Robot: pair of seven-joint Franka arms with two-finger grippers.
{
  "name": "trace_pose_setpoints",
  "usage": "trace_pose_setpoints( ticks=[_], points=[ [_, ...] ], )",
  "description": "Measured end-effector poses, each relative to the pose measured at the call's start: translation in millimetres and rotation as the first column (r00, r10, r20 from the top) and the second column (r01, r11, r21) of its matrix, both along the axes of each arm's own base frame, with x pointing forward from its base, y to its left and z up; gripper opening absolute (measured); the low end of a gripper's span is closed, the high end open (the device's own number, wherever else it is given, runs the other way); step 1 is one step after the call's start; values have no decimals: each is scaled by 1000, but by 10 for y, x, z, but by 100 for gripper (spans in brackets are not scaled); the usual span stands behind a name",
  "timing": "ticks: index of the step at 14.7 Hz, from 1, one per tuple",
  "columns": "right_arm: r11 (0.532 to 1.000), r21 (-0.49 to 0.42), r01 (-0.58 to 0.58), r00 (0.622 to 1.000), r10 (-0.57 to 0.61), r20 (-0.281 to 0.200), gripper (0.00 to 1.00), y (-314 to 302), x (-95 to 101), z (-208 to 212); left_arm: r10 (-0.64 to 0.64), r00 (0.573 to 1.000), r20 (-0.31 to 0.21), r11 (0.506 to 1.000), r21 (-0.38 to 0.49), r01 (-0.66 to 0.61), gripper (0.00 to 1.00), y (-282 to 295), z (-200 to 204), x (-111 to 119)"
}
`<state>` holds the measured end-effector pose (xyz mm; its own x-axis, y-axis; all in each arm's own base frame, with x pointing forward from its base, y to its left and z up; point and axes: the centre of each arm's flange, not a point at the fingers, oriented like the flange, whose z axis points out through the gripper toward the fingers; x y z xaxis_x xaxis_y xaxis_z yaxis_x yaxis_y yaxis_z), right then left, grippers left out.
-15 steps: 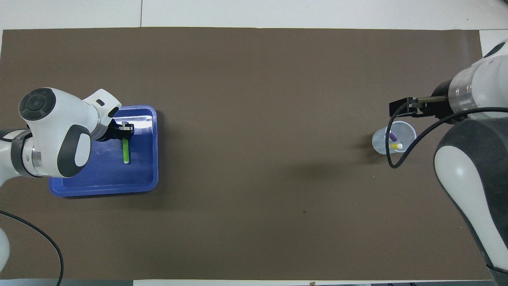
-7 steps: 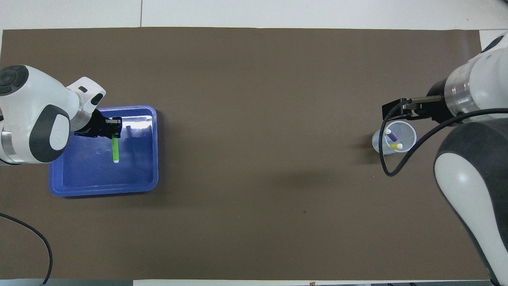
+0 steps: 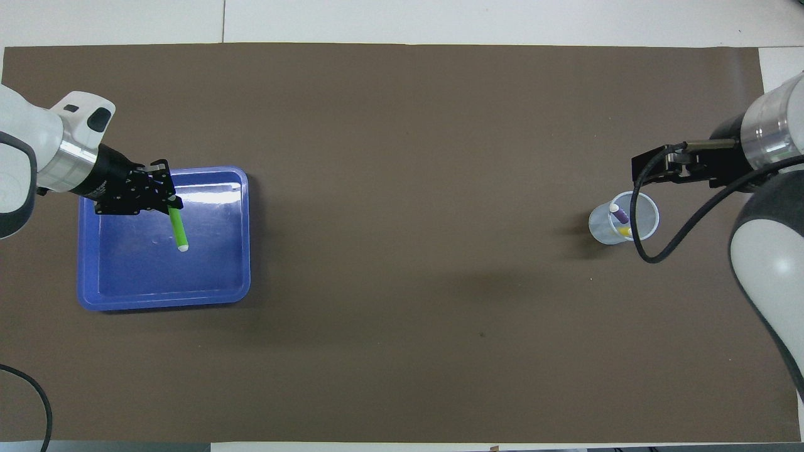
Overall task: Transfer and insert pens with both arms
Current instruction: 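Lift the green pen with the left gripper toward the right gripper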
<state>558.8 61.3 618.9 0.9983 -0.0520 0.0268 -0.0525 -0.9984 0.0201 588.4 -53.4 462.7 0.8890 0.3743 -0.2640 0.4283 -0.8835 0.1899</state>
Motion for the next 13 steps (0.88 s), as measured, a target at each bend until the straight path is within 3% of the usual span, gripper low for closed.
trace_pose_setpoints(
  ticks=[2, 4, 6, 8, 10, 13],
  points=[
    [1000, -1, 6, 1000, -6, -3, 100, -32, -6, 23, 183, 983, -24, 981, -66, -184, 17, -148, 368, -61],
    [1000, -2, 6, 1000, -6, -13, 100, -35, -20, 32, 346, 935, -81, 925, -133, -355, 17, -304, 703, -170],
    [1000, -2, 7, 1000, -7, -19, 100, -36, -46, 66, 494, 853, -168, 841, -157, -518, 17, -496, 978, -285],
    [1000, -3, 7, 1000, -7, -17, 100, -36, -66, 100, 620, 738, -266, 742, -107, -662, 17, -833, 1139, -409],
    [1000, -3, 6, 1000, -6, -15, 100, -34, -94, 135, 660, 650, -376, 674, -85, -734, 17, -1198, 1211, -521],
    [1000, -3, 1, 1000, -1, -16, 100, -3, -132, 171, 619, 573, -537, 616, -122, -778, 17, -1473, 1194, -644]
  ],
)
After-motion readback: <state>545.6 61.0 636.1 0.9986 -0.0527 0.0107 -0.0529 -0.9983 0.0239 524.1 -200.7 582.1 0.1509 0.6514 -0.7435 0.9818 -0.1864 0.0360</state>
